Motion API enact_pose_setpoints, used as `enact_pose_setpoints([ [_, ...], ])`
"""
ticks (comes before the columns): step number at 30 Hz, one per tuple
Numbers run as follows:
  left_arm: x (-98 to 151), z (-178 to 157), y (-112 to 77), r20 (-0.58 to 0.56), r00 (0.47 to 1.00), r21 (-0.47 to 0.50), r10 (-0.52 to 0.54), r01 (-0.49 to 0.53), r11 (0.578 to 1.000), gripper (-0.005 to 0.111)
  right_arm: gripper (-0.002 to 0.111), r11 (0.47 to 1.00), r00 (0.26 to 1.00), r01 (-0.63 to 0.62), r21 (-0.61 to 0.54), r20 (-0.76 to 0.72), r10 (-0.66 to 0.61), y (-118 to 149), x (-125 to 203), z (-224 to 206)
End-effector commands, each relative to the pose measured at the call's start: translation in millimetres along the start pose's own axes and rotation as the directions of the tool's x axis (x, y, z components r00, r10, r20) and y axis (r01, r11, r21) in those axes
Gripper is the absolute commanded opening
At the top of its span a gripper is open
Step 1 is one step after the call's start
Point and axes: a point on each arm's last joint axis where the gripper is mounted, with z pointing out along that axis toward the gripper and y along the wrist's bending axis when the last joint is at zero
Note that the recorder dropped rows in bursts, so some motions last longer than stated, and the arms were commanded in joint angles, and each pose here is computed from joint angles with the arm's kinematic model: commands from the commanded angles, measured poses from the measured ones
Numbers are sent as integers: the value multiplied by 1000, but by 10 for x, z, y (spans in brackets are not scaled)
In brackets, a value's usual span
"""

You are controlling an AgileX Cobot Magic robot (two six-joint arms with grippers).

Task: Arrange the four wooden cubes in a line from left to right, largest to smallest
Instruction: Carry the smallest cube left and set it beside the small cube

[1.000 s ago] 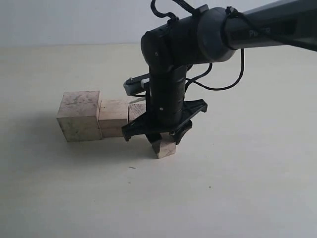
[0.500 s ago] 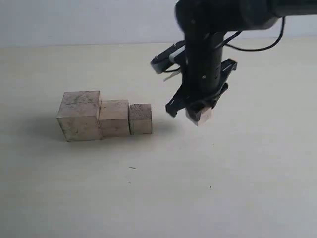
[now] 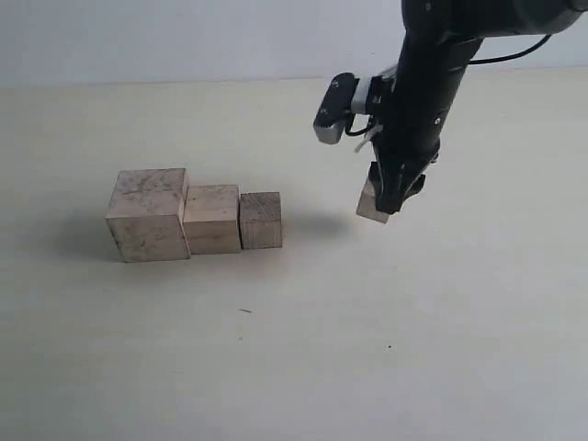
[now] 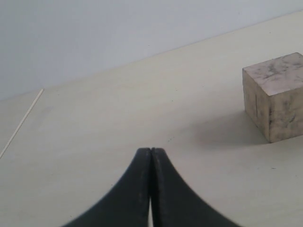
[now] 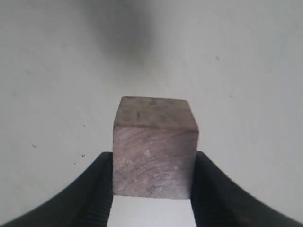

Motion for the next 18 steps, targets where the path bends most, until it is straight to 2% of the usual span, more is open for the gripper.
enact_pose_setpoints([
  [1,-14,-3,0,19,1000,1,-3,3,1000,0,0,970,969,236,64,64,-240,104,-247,78],
  [4,-14,-3,0,19,1000,1,-3,3,1000,0,0,947,947,302,106,84,-311,123,-337,129],
  [8,-14,-3,0,19,1000,1,-3,3,1000,0,0,949,945,302,87,105,-310,119,-388,345],
  [10,-14,-3,0,19,1000,1,-3,3,1000,0,0,936,932,339,92,100,-347,109,-395,420],
  [18,-14,-3,0,19,1000,1,-3,3,1000,0,0,931,913,366,1,191,-360,206,-454,521],
])
